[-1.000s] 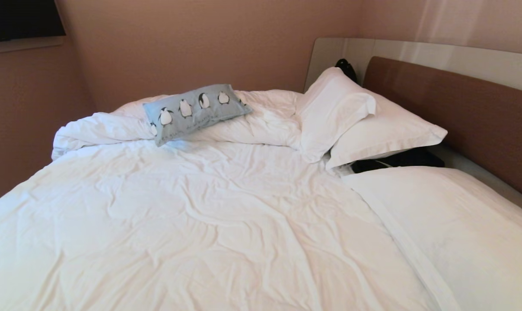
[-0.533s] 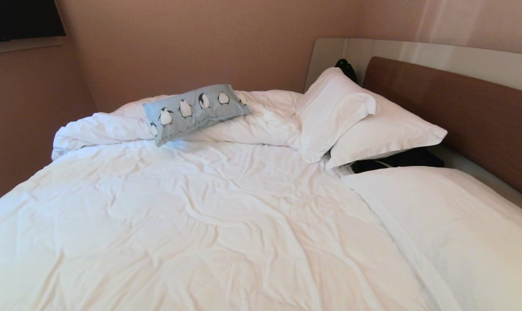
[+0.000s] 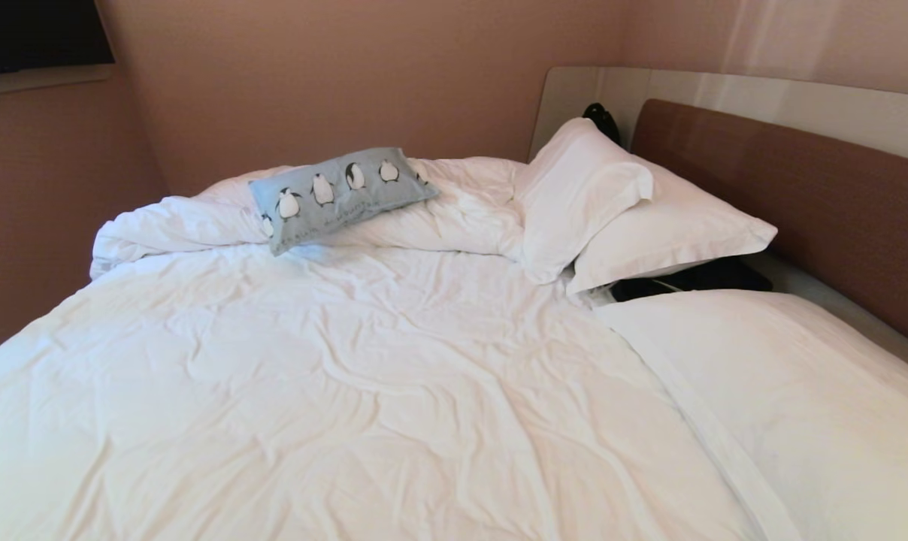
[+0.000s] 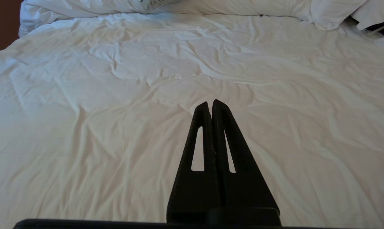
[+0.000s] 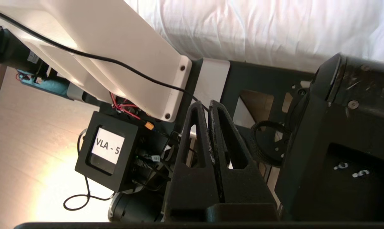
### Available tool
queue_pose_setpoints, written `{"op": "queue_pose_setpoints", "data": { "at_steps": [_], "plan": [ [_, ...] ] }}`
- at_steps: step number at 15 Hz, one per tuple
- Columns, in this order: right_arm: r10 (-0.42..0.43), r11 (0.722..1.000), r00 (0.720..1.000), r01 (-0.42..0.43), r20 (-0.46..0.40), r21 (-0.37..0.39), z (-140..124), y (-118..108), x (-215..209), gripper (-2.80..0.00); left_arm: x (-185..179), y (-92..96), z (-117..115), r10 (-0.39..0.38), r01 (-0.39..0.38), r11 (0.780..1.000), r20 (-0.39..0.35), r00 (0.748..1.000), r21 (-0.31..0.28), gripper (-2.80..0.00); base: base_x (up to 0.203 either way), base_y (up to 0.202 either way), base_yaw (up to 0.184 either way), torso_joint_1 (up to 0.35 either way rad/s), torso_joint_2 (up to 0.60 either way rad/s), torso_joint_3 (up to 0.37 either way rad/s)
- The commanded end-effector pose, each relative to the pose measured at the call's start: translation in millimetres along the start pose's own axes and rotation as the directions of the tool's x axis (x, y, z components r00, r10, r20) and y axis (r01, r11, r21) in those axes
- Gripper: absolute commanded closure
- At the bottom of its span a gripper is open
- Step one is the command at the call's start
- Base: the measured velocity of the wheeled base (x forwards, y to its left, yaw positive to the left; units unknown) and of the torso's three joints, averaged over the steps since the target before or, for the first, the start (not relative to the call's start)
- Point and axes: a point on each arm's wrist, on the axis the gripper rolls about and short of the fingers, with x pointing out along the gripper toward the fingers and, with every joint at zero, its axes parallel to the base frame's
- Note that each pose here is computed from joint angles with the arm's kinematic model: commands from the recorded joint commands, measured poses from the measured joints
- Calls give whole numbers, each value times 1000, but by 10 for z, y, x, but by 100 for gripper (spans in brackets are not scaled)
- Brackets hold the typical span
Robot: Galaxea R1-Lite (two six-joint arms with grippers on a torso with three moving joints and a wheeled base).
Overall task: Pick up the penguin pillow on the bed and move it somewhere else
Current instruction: Pick up the pillow
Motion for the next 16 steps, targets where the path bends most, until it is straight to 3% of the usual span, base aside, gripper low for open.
{"op": "queue_pose_setpoints", "data": {
  "at_steps": [1,3,5,7,10,12,13,14,16],
  "plan": [
    [26,999,1000,-25,12,-21,13,-59,-80,0,0,0,0,1,-1,1000,0,1000,0,0,0,0,0,0,0,0],
    [19,1000,998,-20,53,4,-61,-96,-122,0,0,0,0,1,-1,1000,1,1000,0,0,0,0,0,0,0,0],
    [-74,997,991,74,111,9,-127,-134,-81,0,0,0,0,1,-1,1000,0,1000,0,0,0,0,0,0,0,0],
    [-146,989,966,151,215,-4,-137,-151,-84,0,1,0,1,1,-1,1000,0,1000,0,0,0,0,0,0,0,0],
    [-271,956,853,293,446,21,-166,-219,-41,0,1,0,1,1,-1,1000,0,1000,0,0,0,0,0,0,0,0],
    [-381,909,757,411,531,68,-146,-277,-4,0,0,0,0,1,-1,1000,0,1000,0,0,0,0,0,0,0,0],
    [-411,894,727,441,551,85,-144,-303,24,0,0,0,0,1,-1,1000,0,1000,0,0,0,0,0,0,0,0],
    [-422,887,712,452,561,94,-131,-314,38,0,0,0,0,1,-1,1000,0,1000,0,0,0,0,0,0,0,0],
    [-419,890,722,446,551,92,-129,-330,71,0,0,0,0,1,-1,1000,0,1000,0,0,0,0,0,0,0,0]
  ]
}}
